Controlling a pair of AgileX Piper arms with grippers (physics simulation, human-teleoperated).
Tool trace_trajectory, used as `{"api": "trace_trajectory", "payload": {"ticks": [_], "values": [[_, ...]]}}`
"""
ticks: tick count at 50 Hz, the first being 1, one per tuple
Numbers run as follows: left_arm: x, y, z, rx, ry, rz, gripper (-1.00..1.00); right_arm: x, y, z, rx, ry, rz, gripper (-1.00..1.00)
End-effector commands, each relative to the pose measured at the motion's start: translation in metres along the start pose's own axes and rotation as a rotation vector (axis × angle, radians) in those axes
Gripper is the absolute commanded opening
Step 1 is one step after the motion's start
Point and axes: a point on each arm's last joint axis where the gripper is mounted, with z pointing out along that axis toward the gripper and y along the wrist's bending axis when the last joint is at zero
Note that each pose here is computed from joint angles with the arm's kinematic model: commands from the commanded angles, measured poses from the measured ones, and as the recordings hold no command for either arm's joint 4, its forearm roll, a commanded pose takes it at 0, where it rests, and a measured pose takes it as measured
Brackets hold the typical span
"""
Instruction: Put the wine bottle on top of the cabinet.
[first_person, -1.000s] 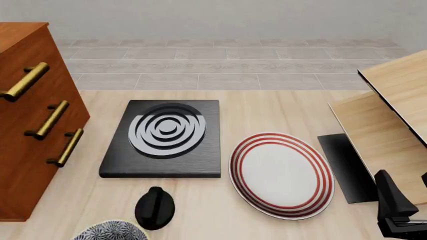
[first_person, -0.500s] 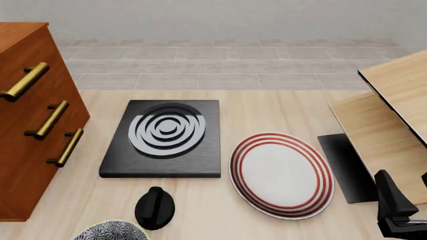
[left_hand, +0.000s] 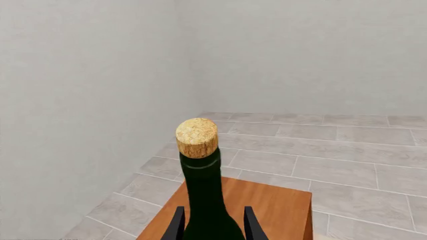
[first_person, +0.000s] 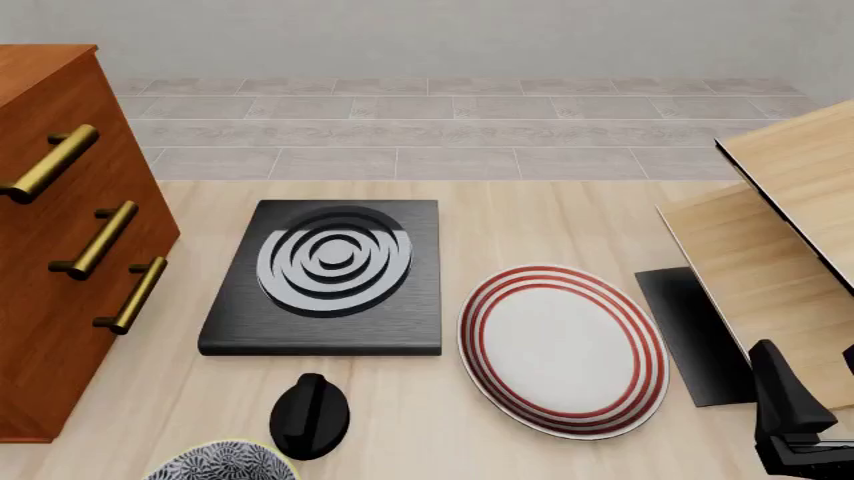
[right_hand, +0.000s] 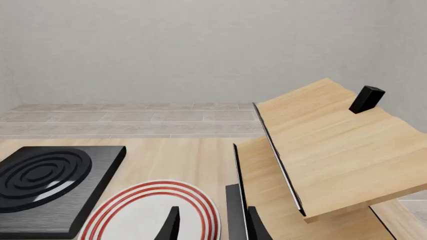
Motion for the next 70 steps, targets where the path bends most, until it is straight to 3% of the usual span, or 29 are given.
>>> {"api": "trace_trajectory", "payload": {"ticks": [1,17,28,38,46,47,70], "values": [[0.007,0.004,0.006,-0.022,-0.016,0.027,-1.0,0.0,0.0,0.0,0.0,0.0,0.0,1.0],[0.039,0.0,0.019,-0.022,0.023,0.054,-1.0,0.0,0.0,0.0,0.0,0.0,0.0,1.0],[0.051,0.005,0.027,-0.044,0.033,0.074,-1.0,0.0,0.0,0.0,0.0,0.0,0.0,1.0],[0.075,0.008,0.036,-0.062,0.057,0.095,-1.0,0.0,0.0,0.0,0.0,0.0,0.0,1.0],[0.082,0.005,0.036,-0.052,0.074,0.099,-1.0,0.0,0.0,0.0,0.0,0.0,0.0,1.0],[0.079,0.005,0.034,-0.055,0.064,0.105,1.0,0.0,0.0,0.0,0.0,0.0,0.0,1.0],[0.041,0.008,0.013,-0.053,0.017,0.082,1.0,0.0,0.0,0.0,0.0,0.0,0.0,1.0]]}}
